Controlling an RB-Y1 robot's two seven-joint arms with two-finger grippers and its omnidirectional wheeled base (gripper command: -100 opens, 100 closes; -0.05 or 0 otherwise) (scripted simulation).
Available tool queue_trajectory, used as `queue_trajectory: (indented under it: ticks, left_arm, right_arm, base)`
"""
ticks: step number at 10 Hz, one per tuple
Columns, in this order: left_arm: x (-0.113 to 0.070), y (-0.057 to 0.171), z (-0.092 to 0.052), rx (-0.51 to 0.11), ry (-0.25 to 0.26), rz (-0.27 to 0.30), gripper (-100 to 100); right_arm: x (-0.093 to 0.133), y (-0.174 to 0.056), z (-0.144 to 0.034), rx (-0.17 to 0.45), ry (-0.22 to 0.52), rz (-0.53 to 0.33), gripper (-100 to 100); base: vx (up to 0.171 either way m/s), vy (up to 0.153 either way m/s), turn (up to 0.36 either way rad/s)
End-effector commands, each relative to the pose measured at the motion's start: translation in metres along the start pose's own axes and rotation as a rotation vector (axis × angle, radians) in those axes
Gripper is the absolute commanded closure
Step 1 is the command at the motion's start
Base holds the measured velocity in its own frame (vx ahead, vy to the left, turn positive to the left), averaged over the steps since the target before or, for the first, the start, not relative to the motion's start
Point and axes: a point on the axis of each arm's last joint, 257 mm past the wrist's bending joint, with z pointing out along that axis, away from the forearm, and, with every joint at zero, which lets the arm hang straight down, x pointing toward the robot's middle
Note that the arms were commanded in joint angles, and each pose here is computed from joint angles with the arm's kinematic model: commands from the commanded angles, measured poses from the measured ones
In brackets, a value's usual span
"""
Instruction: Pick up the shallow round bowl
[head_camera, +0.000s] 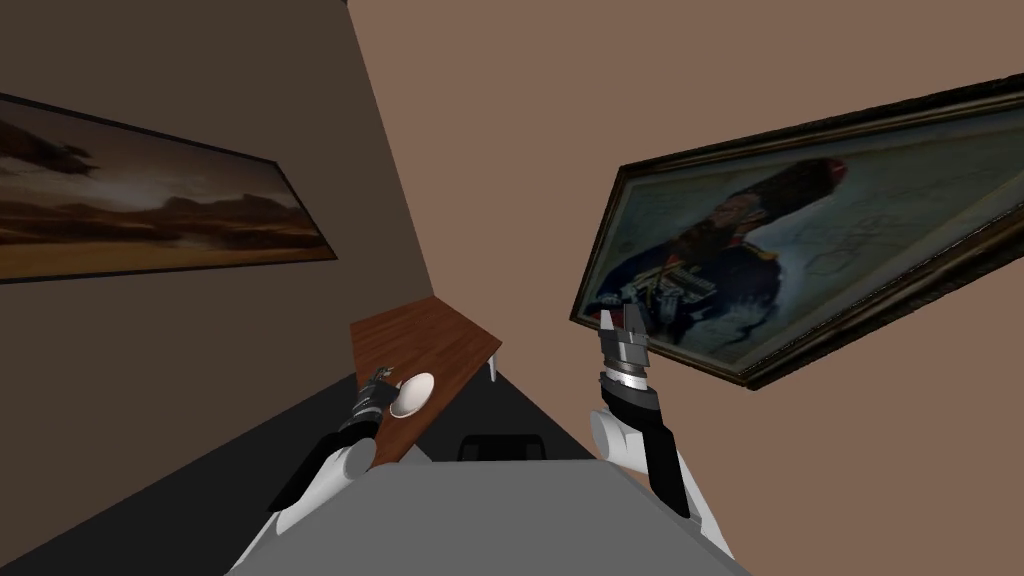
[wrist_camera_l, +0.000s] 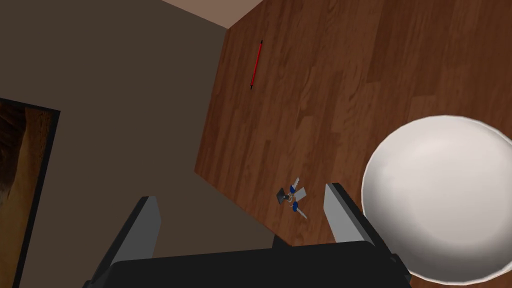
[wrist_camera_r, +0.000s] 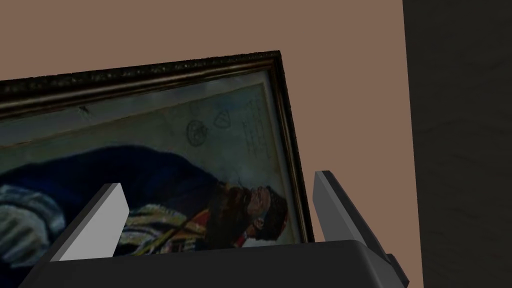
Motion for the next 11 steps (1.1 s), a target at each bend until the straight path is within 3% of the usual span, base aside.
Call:
queue_trajectory:
  ticks: [1, 4, 5, 6, 8, 10, 11]
  left_arm:
    - [-0.021, 0.016, 0.0, -0.043, -0.041, -0.03, -100]
    - [-0.062, 0.05, -0.007, -0.133, -0.124, -0.082, -100]
    - [-0.062, 0.05, -0.007, -0.133, -0.124, -0.082, -100]
    - [-0.08, 0.064, -0.012, -0.172, -0.161, -0.109, -100]
    - [-0.097, 0.077, -0.017, -0.209, -0.196, -0.135, -100]
    - [-0.128, 0.103, -0.031, -0.279, -0.264, -0.188, -100]
    - [-0.128, 0.103, -0.031, -0.279, -0.264, -0.188, -100]
  right_arm:
    - [0.0, 0.0, 0.0, 0.0, 0.0, 0.0, 0]
    - [0.0, 0.0, 0.0, 0.0, 0.0, 0.0, 0]
    - [0.0, 0.0, 0.0, 0.0, 0.0, 0.0, 0]
    - [0.0, 0.0, 0.0, 0.0, 0.0, 0.0, 0]
    - [0.0, 0.0, 0.0, 0.0, 0.0, 0.0, 0]
    - [0.0, 0.0, 0.0, 0.0, 0.0, 0.0, 0]
    - [0.0, 0.0, 0.0, 0.0, 0.0, 0.0, 0]
  base:
    - [0.035, -0.021, -0.135]
    - [0.059, -0.03, -0.166]
    - [0.041, -0.012, -0.059]
    - [0.041, -0.002, -0.107]
    - [0.066, -0.014, -0.121]
    - [0.063, -0.022, -0.121]
    - [0.066, -0.01, -0.033]
